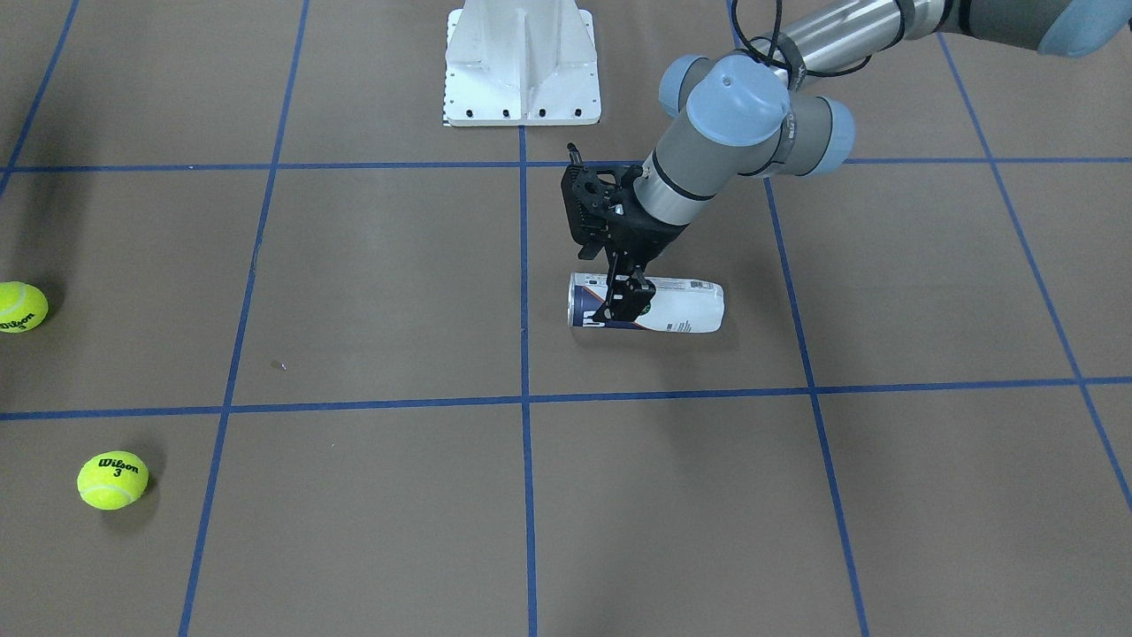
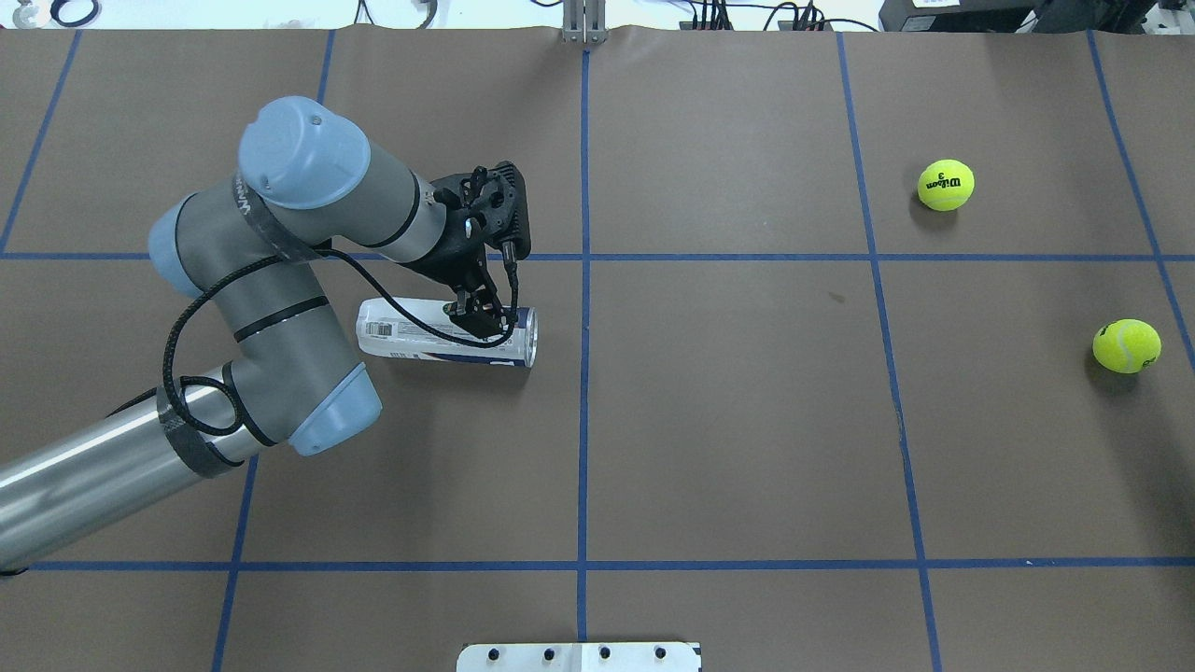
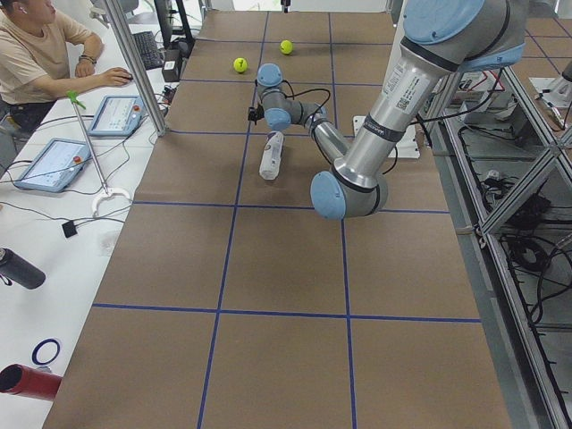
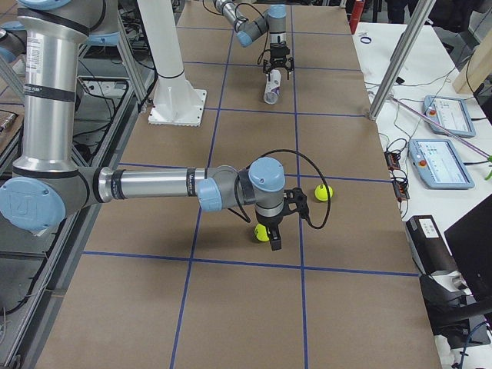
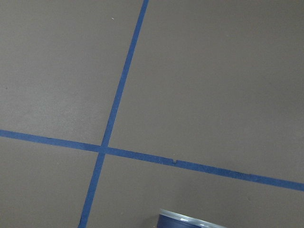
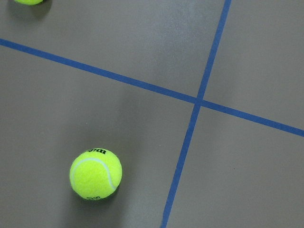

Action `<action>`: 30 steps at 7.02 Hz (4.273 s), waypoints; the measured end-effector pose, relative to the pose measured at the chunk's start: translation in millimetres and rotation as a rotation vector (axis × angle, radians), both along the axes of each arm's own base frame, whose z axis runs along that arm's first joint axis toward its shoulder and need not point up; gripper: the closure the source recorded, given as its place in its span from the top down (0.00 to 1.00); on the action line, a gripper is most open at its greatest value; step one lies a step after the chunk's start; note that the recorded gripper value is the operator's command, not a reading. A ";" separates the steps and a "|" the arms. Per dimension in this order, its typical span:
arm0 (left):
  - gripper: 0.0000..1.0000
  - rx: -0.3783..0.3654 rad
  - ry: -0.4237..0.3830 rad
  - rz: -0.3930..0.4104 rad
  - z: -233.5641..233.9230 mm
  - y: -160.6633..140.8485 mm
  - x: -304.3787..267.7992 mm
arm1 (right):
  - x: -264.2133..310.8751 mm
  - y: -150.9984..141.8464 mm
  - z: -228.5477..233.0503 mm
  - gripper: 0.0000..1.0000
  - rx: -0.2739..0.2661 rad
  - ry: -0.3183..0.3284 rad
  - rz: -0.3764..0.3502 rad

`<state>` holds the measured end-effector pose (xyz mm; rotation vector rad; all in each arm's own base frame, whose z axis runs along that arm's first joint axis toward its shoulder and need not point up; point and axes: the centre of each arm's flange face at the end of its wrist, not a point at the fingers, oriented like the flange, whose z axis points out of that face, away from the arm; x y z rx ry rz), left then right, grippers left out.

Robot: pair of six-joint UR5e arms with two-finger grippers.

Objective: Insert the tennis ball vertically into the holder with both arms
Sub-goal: 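Move the left gripper down onto the clear holder lying on its side, then close the left gripper around the clear holder's body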

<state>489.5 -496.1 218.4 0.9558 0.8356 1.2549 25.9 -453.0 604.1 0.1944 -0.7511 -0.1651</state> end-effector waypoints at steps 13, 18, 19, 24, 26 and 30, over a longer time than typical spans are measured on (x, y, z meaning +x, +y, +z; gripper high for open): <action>0.99 0.011 -0.105 0.072 38.6 32.1 87.5 | -1.0 -2.7 -2.7 1.00 -0.040 -0.013 0.045; 0.86 0.018 -0.113 0.060 31.1 26.8 101.2 | -1.0 -2.4 -0.6 1.00 -0.044 -0.013 0.045; 0.85 0.018 -0.114 0.060 30.5 26.6 101.6 | -1.1 -2.3 -0.2 1.00 -0.045 -0.012 0.045; 0.98 0.020 -0.112 0.057 29.5 25.0 99.3 | -1.0 -1.9 0.3 1.00 -0.045 -0.012 0.044; 0.98 0.020 -0.112 0.055 30.7 24.4 98.2 | -0.9 -1.7 0.5 1.00 -0.045 -0.012 0.044; 0.80 0.018 -0.114 0.053 33.3 23.3 96.6 | -1.1 -1.7 0.5 1.00 -0.045 -0.012 0.043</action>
